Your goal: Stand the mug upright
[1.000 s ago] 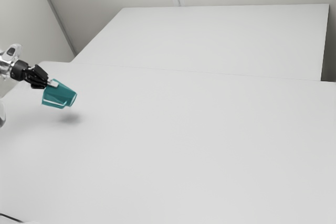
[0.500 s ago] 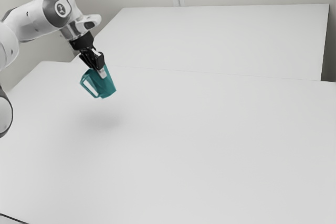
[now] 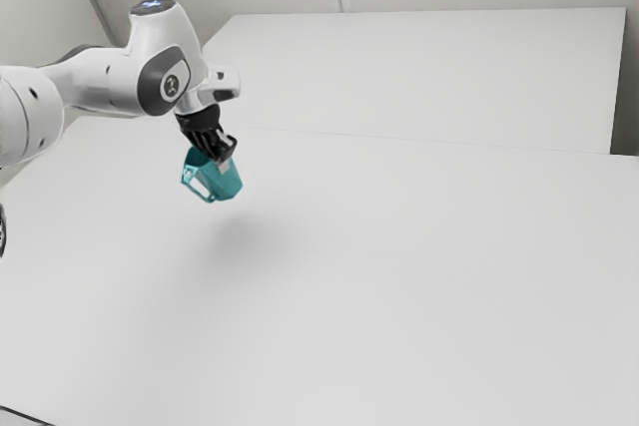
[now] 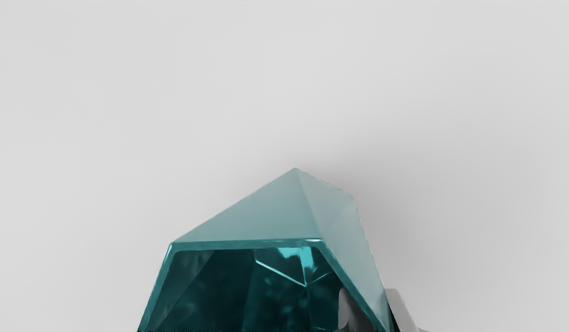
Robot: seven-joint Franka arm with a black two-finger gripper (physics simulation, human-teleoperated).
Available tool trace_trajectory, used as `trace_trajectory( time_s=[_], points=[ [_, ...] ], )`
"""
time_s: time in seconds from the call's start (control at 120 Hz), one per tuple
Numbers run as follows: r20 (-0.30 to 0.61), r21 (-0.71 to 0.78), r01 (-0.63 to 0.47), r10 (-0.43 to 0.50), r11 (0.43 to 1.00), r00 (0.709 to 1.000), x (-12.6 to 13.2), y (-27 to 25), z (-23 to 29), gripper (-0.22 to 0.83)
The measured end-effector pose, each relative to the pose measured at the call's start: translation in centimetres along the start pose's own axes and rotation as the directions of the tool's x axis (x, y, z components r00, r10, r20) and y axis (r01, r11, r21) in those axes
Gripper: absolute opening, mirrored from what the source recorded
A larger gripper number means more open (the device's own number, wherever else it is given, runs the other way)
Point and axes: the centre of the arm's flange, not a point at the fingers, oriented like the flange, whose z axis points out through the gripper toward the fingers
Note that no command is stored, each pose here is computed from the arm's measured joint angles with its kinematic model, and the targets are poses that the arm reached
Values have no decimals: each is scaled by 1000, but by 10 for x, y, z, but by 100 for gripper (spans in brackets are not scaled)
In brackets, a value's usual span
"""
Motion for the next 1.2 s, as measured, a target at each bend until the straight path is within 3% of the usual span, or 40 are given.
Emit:
trace_trajectory(
  time_s=[0.425, 0.642, 0.95, 1.2],
  points=[
    [76, 5, 87, -87, 996, 993, 12, 6, 72, -17],
    [91, 3, 120, -120, 993, 989, 12, 7, 81, -15],
    [62, -8, 138, -138, 990, 989, 14, 12, 61, 35],
    [9, -57, 183, -182, 982, 983, 23, 8, -29, 54]
  ],
)
